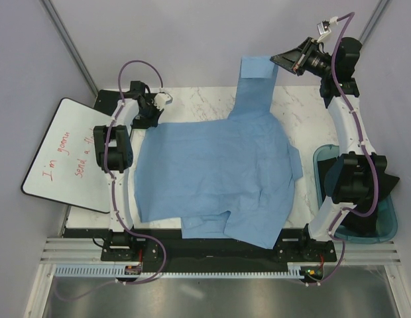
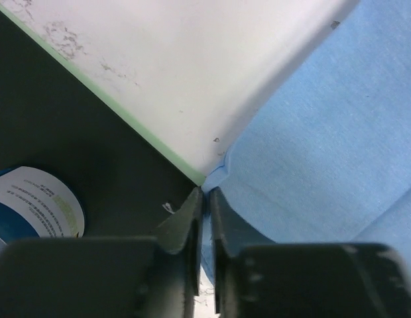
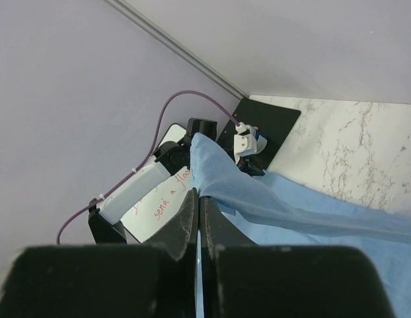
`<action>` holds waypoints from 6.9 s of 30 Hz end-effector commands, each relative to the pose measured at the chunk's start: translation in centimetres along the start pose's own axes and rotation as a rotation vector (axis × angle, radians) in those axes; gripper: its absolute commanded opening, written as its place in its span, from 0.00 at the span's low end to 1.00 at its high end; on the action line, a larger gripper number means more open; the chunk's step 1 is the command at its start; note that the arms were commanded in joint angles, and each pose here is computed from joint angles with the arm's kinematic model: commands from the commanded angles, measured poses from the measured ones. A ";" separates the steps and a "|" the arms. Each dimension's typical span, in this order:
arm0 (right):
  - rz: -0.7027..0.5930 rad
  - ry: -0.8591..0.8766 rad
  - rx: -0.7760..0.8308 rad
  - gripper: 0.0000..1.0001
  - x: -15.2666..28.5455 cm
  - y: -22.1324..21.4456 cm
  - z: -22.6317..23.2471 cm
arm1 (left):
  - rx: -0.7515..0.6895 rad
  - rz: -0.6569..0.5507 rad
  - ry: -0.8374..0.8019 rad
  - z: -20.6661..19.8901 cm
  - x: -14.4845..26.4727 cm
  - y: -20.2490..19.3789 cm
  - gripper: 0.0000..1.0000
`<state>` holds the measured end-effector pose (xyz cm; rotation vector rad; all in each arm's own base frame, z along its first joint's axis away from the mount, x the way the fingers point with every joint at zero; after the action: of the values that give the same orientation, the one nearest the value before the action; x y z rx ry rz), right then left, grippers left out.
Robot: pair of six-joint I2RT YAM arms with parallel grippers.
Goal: Fold and stack the long sleeve shirts
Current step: Fold the shirt
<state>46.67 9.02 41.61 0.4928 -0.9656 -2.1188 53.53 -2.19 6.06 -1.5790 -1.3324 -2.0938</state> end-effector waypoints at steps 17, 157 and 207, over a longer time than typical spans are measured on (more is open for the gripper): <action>-0.011 0.106 0.102 0.00 5.7 -0.6 10.7 | -0.136 -0.184 0.001 -4.3 10.5 3.1 0.02; 0.200 0.071 0.103 0.00 14.5 -8.2 16.8 | -0.114 0.079 0.126 -9.1 10.0 -8.5 0.44; 0.290 -0.020 -0.153 0.00 11.5 -19.1 10.7 | -0.968 -0.942 0.159 -41.1 29.5 9.1 1.00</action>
<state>23.78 13.63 32.69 0.1987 -0.8299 -1.8982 20.68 -26.32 31.76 -1.3686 -1.3183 -3.4928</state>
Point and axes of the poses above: each gripper's point midway between its finger pads, its own x axis back along the fingers, its own z axis along the line the jaws close on, y = z × x, the point moved 4 cm from there along x, back along the fingers, and after that the axes turned 9 degrees about x, right-handed, at the moved point
